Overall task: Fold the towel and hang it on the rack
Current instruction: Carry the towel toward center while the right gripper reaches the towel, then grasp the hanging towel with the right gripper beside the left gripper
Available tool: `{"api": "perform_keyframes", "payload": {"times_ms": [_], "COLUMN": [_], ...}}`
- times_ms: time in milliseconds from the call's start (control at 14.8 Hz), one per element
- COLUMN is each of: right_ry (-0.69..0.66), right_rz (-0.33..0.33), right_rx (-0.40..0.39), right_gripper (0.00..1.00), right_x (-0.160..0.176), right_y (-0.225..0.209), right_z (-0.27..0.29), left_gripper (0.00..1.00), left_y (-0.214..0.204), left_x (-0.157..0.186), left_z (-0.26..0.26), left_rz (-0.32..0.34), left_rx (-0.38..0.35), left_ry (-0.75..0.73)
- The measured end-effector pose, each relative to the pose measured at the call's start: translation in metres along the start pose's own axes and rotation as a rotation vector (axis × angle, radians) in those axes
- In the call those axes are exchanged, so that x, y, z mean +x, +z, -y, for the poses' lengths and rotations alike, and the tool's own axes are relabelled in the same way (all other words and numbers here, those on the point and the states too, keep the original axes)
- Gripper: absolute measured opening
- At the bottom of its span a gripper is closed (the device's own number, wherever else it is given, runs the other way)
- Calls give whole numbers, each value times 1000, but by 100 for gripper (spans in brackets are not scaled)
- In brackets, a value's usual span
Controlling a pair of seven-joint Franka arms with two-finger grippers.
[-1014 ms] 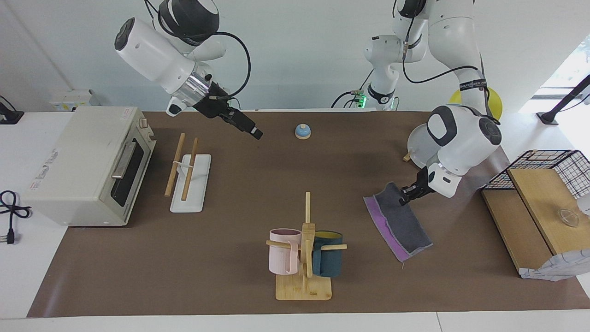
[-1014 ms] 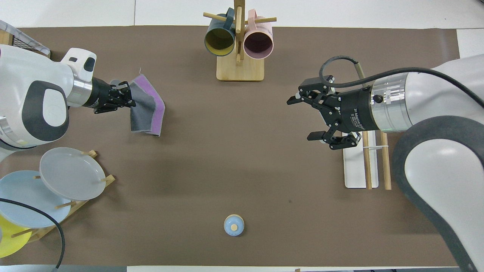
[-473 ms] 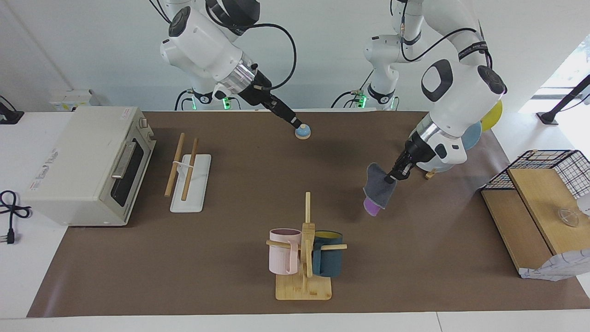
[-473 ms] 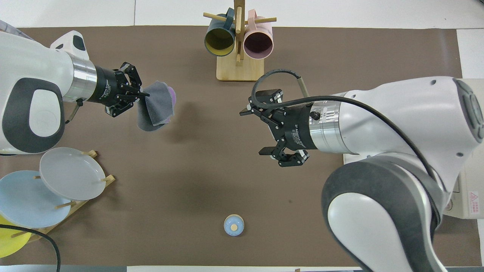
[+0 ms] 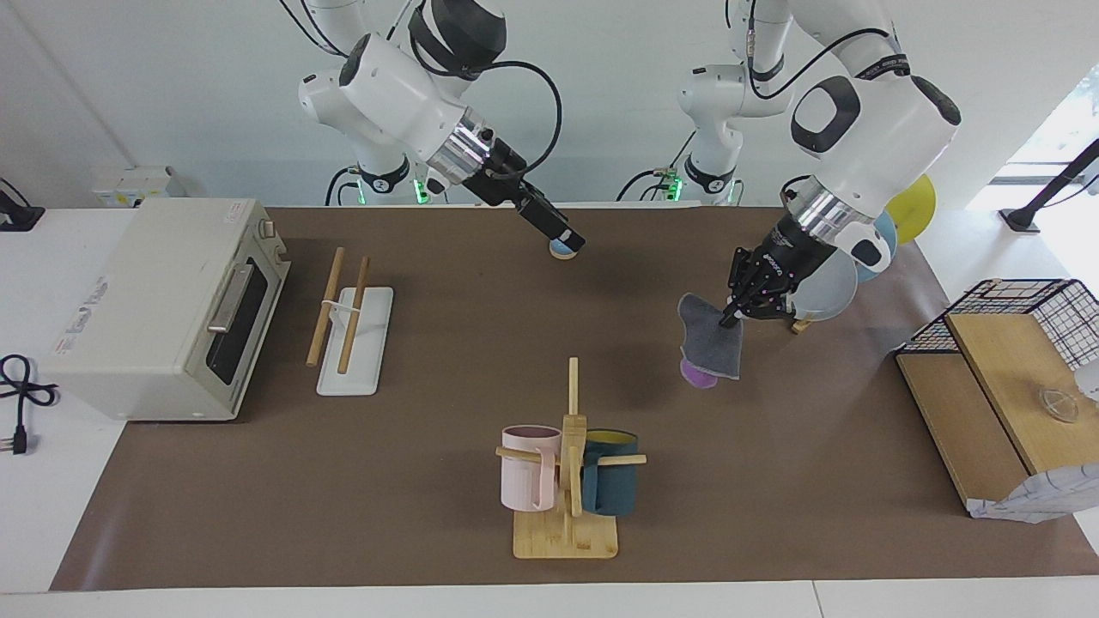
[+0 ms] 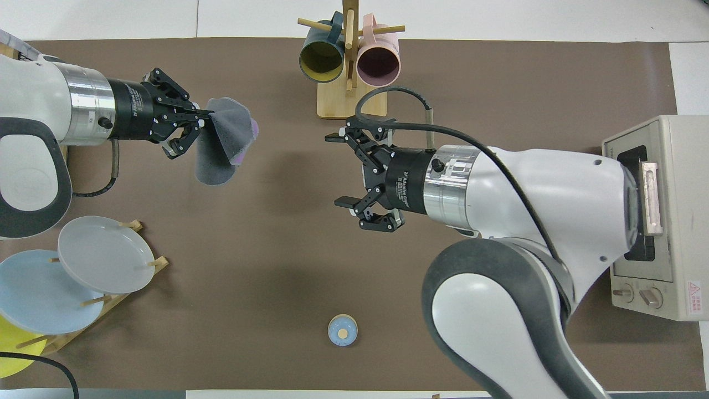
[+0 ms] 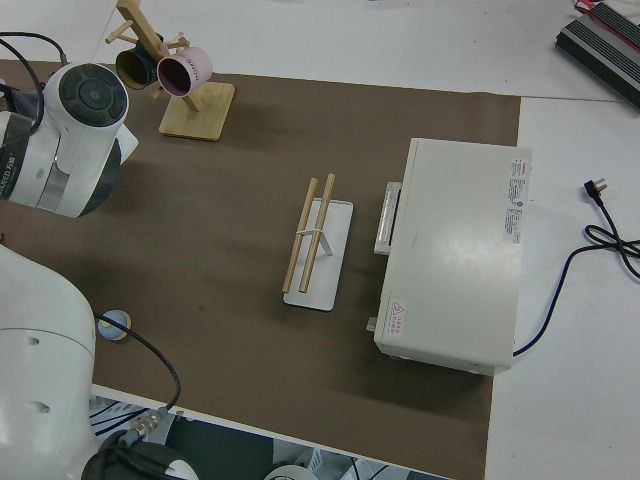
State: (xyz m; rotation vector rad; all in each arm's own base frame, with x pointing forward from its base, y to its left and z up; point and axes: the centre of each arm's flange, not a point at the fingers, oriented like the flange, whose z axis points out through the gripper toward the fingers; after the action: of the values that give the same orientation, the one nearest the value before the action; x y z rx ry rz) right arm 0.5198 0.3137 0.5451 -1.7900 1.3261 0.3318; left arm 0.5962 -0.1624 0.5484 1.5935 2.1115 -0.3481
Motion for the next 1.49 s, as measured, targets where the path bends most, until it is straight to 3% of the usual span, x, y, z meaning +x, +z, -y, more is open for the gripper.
{"api": "perform_keyframes", "payload": {"times_ms": [338, 609, 879, 1149, 1488], "right_ry": [96, 98, 89, 94, 102], "right_rz": [41, 44, 35, 31, -2], "right_rx": [95, 147, 171, 193, 154], "right_gripper": [100, 100, 100, 100, 100], "right_x": [-12, -26, -34, -28, -4], "right_y": [24, 49, 86, 87, 116], "right_z": [-7, 1, 4, 15, 5], "left_gripper": [2, 2, 2, 2, 2], "left_y": [-2, -6, -1, 5, 11], "left_x": [-3, -7, -31, -41, -44], "left_z": [-2, 3, 27, 41, 49], "left_rz": [20, 26, 27, 20, 11], "left_rx": [-21, -22, 0, 17, 29], "left_ry": [-346, -491, -531, -540, -541]}}
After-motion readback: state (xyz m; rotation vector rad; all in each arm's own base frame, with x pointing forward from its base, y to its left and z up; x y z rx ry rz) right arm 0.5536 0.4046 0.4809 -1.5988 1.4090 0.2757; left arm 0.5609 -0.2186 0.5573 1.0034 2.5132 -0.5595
